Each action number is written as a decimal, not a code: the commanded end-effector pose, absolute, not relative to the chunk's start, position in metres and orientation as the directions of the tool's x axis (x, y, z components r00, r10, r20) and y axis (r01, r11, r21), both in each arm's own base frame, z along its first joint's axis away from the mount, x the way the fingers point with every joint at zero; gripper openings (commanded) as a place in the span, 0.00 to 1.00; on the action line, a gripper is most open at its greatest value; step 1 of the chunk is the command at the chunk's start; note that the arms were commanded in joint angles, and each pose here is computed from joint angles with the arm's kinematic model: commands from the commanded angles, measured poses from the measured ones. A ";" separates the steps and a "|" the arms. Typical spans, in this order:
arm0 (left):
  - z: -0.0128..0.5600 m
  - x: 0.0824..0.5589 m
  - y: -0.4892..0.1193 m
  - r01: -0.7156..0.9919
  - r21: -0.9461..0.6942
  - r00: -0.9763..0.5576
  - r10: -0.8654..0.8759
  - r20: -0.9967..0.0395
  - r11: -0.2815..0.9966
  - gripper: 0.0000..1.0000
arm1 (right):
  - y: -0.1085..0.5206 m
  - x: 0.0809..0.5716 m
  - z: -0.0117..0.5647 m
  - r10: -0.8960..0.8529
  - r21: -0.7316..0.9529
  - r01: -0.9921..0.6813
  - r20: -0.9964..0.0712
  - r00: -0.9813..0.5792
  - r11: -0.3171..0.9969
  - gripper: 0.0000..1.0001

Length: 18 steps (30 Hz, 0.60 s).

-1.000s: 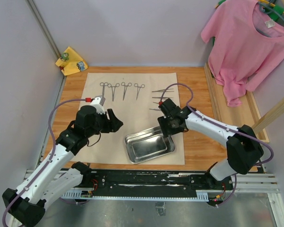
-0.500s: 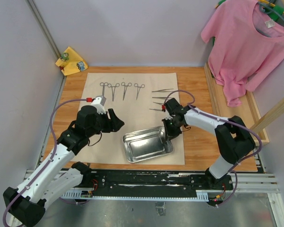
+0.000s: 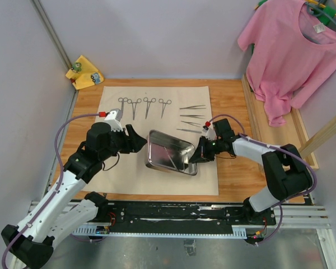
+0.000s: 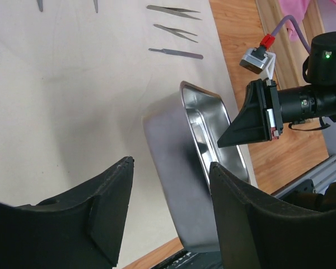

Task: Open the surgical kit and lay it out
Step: Adjust the medical item in the container.

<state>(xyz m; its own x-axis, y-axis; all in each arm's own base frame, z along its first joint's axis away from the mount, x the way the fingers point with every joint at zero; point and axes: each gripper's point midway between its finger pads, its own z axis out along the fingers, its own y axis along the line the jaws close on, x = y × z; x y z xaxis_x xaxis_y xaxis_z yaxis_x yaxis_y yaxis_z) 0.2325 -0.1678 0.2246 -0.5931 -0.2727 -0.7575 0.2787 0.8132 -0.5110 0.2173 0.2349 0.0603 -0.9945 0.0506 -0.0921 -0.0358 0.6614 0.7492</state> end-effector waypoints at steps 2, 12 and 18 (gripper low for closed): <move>0.235 0.232 -0.171 0.300 -0.521 -0.580 -0.281 -0.765 0.799 0.61 | 0.238 0.223 0.072 0.075 0.782 -0.038 -0.107 -0.991 0.622 0.01; 0.201 0.230 -0.184 0.306 -0.542 -0.655 -0.240 -0.716 0.783 0.60 | 0.169 0.220 0.054 -0.048 0.331 -0.133 -0.252 -0.966 0.934 0.01; 0.190 0.225 -0.191 0.319 -0.557 -0.692 -0.213 -0.690 0.767 0.60 | 0.152 0.224 0.064 -0.195 0.057 -0.223 -0.311 -0.930 0.973 0.01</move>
<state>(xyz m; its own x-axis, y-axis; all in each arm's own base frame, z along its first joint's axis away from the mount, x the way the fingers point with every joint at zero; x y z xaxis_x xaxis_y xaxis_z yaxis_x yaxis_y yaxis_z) 0.2287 -0.1795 0.1865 -0.6846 -0.2259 -0.6931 0.2706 0.8041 -0.5294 0.2215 0.1714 0.0484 -0.9631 -0.0646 -0.2612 -0.1415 0.9472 0.2878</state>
